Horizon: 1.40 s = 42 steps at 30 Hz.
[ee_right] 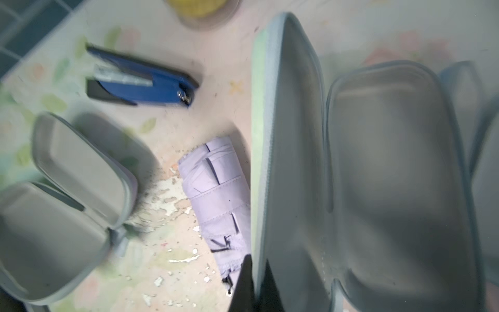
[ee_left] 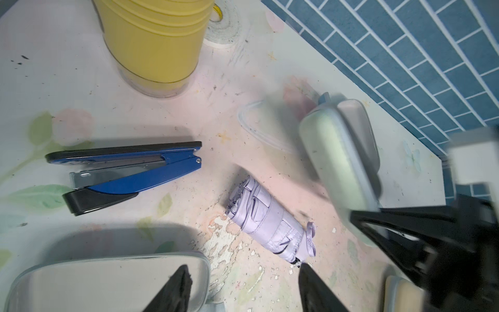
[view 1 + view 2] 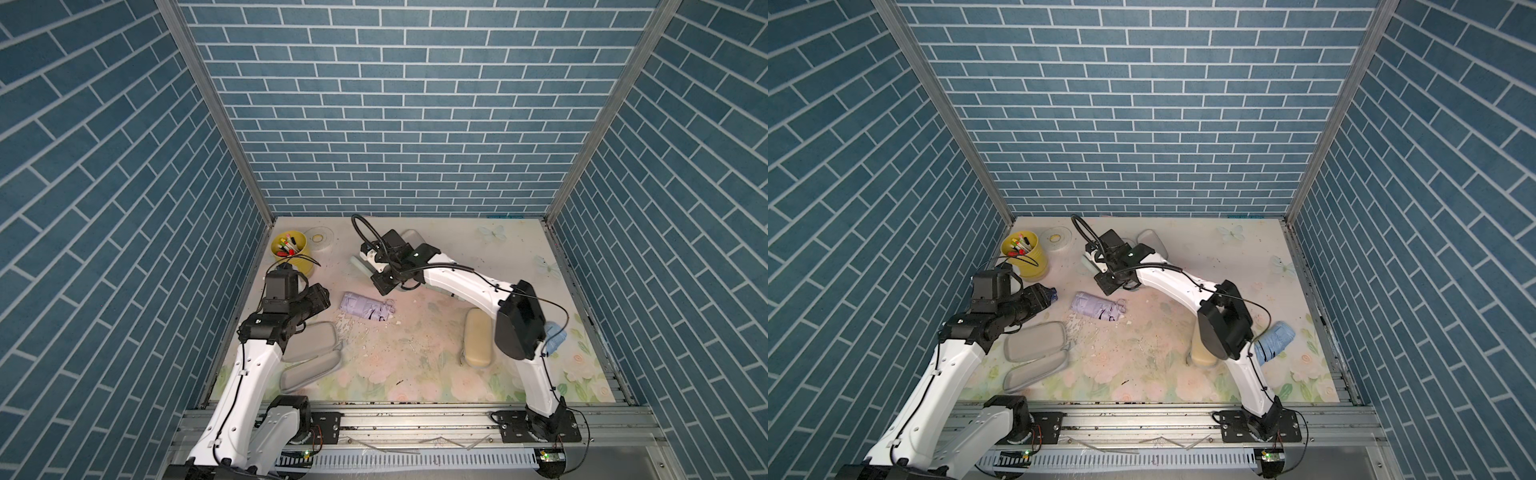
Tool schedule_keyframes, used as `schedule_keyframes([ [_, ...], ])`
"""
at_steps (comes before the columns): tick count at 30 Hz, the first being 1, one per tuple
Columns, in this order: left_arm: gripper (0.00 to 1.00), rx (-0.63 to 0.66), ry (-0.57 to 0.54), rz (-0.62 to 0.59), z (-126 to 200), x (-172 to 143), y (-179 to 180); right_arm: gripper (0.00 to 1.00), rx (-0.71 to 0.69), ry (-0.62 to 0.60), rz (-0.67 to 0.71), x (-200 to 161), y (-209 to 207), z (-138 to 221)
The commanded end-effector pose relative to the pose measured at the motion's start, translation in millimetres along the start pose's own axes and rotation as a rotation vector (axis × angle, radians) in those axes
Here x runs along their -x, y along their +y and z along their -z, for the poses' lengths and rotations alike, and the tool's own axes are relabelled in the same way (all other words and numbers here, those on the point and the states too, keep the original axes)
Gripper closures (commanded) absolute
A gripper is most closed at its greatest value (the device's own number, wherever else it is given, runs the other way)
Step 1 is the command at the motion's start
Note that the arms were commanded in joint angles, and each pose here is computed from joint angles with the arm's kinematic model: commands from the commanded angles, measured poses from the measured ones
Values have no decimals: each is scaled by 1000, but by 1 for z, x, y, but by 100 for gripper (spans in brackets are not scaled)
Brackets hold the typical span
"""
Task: Put umbrellas into zippered umbrella sleeves
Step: Pick up the umbrella sleeve at the center of the board, then place the umbrella sleeve at the center of the board, then move the umbrella sleeve at the center of the board.
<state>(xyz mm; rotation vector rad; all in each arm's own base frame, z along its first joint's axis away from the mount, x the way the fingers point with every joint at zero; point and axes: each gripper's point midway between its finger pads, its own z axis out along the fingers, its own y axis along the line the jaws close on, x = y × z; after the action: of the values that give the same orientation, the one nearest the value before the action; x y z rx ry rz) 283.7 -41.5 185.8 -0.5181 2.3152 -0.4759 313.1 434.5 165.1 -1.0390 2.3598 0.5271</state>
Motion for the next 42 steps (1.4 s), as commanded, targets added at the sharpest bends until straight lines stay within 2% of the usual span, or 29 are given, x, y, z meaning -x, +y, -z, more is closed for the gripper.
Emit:
schedule_keyframes([
  [1, 26, -110, 39, -22, -4, -7, -33, 100, -99, -17, -379, -35, -18, 46],
  [2, 22, -122, 54, -47, -7, -14, -43, 100, -113, -4, -460, -54, -19, 52],
  [5, 13, -197, 126, -91, -25, -42, -79, 100, -104, 26, -574, -96, -4, 56],
  [8, 9, -233, 186, -99, -43, -65, -96, 100, -23, 29, -613, -116, 16, 42],
  [11, 8, -237, 227, -126, -56, -83, -103, 100, 54, 88, -615, -128, 30, 26],
  [12, 8, -234, 249, -131, -61, -89, -103, 97, 68, 100, -605, -129, 32, 28],
  [15, 7, -219, 309, -155, -69, -109, -100, 65, 38, 127, -586, -137, 25, 51],
  [17, 6, -194, 349, -168, -73, -121, -94, 53, -41, 177, -588, -155, 8, 71],
  [19, 5, -183, 374, -184, -73, -130, -92, 38, -186, 238, -588, -181, -21, 93],
  [21, 5, -179, 384, -195, -72, -137, -92, 20, -410, 337, -588, -219, -59, 121],
  [22, 5, -177, 392, -204, -72, -140, -93, 14, -494, 391, -600, -238, -74, 132],
  [23, 5, -175, 401, -214, -71, -144, -94, 13, -560, 436, -615, -257, -86, 141],
  [25, 5, -159, 418, -237, -70, -153, -92, 11, -606, 459, -667, -281, -97, 148],
  [26, 5, -140, 428, -250, -70, -157, -89, 7, -616, 469, -690, -291, -99, 147],
  [28, 6, -110, 447, -275, -72, -164, -81, 3, -588, 486, -720, -302, -97, 135],
  [33, 6, -111, 460, -279, -75, -169, -80, 2, -486, 466, -768, -302, -91, 90],
  [38, 7, -116, 466, -273, -80, -173, -80, 5, -552, 498, -785, -318, -112, 84],
  [42, 8, -132, 482, -252, -87, -178, -84, 16, -608, 483, -855, -336, -139, 95],
])
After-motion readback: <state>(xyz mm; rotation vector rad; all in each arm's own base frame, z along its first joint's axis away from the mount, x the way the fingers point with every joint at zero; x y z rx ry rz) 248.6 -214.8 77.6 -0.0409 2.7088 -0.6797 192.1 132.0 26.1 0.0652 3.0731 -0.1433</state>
